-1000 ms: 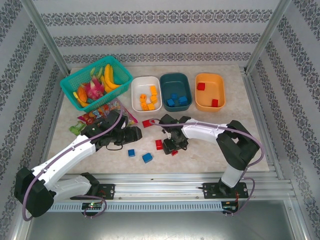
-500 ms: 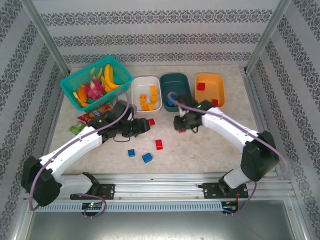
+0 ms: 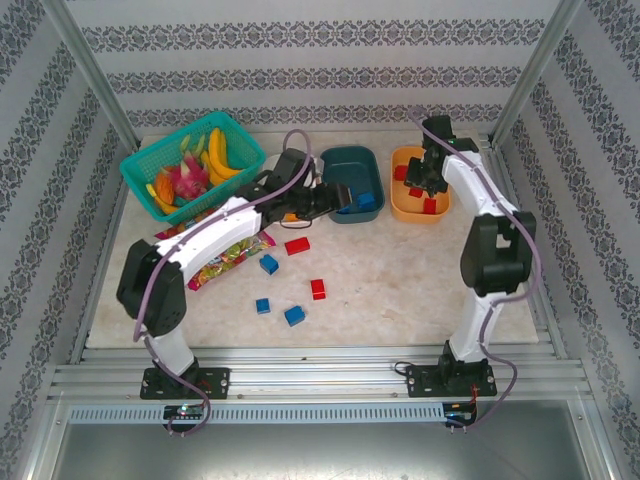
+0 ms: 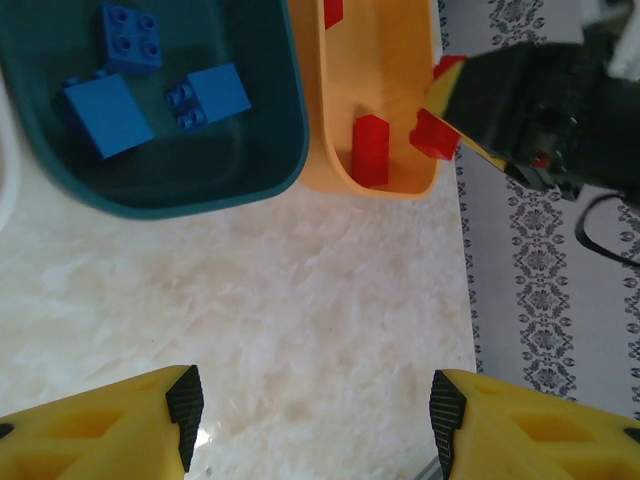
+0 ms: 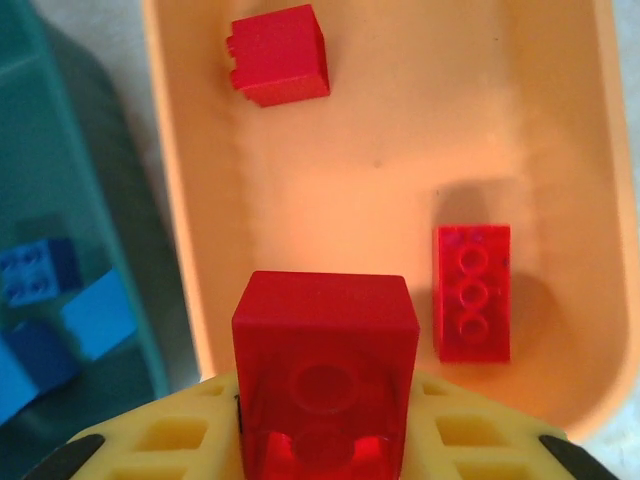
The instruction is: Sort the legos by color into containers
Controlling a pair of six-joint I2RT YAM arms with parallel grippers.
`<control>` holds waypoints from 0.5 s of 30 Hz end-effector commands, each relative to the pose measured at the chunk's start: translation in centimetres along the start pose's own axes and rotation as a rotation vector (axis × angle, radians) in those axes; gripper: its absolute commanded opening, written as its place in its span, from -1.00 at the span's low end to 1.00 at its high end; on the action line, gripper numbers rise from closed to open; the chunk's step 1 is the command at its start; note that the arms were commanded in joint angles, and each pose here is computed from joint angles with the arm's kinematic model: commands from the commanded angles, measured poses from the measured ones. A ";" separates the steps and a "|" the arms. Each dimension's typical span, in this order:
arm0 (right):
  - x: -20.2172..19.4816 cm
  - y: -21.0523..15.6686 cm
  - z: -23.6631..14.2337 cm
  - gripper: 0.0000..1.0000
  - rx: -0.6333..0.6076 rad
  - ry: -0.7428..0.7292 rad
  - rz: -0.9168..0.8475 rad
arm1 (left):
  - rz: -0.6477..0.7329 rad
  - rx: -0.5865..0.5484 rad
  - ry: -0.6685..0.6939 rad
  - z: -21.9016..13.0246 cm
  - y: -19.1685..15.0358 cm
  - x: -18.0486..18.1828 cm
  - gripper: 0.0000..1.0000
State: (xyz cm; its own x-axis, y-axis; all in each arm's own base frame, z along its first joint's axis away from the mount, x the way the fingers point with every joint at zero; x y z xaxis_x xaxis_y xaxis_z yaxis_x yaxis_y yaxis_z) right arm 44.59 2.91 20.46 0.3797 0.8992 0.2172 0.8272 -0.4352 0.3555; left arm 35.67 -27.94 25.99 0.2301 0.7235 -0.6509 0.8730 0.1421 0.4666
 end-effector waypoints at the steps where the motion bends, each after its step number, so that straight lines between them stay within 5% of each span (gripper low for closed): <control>1: 0.7 0.8 2.0 -0.31 0.059 0.010 -0.008 | 0.041 -0.014 -0.050 1.1 1.3 -1.2 0.29; 12: 0.1 1.0 8.7 -0.27 0.206 0.007 0.061 | 0.042 0.002 -0.034 3.3 2.9 -1.4 0.28; 15: -0.3 1.1 9.1 -0.10 0.210 0.016 0.084 | 0.044 0.001 -0.031 3.3 3.0 -1.5 0.28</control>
State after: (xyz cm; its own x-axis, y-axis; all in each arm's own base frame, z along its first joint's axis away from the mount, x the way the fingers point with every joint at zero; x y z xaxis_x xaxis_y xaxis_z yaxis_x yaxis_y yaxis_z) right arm 49.22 3.17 12.82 0.4136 0.8788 0.2380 0.8722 -0.4574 0.1735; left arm 39.23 -30.58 25.49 0.2549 0.7102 -0.6562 0.8711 0.1259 0.4747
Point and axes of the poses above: each hand's point on the last joint's axis, 136 mm out from that joint toward the fingers, its own z axis out along the fingers, its own x axis along the line the jaws close on, y = z × x, the point moved 8 cm from there along -z, back along the fingers, and after that the axes turned 8 degrees about z, right-handed, at the moved point
